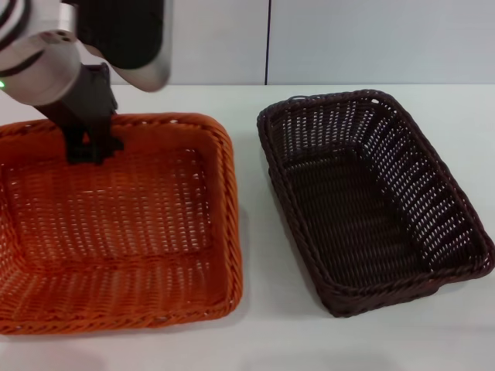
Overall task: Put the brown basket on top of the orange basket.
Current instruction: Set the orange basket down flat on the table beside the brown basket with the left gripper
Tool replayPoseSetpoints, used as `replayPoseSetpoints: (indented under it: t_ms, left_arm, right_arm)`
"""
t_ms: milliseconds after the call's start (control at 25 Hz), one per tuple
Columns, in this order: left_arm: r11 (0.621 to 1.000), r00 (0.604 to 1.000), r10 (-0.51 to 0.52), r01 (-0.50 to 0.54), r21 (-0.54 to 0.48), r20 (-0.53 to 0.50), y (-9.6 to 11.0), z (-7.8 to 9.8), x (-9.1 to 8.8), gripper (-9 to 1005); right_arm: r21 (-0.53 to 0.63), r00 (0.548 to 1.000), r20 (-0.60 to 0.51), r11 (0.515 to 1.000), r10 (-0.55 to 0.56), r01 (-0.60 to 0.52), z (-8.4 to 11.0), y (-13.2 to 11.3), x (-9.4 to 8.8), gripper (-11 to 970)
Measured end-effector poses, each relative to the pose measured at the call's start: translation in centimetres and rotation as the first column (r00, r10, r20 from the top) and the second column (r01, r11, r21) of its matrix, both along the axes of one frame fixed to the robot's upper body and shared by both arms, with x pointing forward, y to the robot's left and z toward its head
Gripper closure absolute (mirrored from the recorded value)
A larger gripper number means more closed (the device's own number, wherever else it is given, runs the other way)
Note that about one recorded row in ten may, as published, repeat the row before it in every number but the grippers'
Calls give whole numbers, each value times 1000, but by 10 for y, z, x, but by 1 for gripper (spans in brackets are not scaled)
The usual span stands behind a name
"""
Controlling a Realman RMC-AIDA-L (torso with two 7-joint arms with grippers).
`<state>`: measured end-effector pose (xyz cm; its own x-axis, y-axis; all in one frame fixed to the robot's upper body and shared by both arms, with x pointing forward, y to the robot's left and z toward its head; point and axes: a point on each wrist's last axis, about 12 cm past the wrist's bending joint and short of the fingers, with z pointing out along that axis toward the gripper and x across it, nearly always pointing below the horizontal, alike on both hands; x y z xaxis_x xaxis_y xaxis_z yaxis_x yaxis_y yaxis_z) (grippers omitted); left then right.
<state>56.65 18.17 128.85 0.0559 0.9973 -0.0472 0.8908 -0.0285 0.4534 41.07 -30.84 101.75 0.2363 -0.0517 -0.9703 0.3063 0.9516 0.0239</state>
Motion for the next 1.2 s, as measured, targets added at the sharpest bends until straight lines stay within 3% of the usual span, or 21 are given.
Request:
replayPoseSetpoints:
  t_ms: [240,1200]
  left_arm:
    - [999,999,-38,38,18,-9,-16,-3,2,862]
    - [998,999,-53,53,17,-12,-29,-6,9,861]
  right_arm:
    - [-3,1000,-1,1000,-3,3,0,-1,-1,280]
    - [-10,1000,-12,1000,-6,6,-2,-3,-5,280]
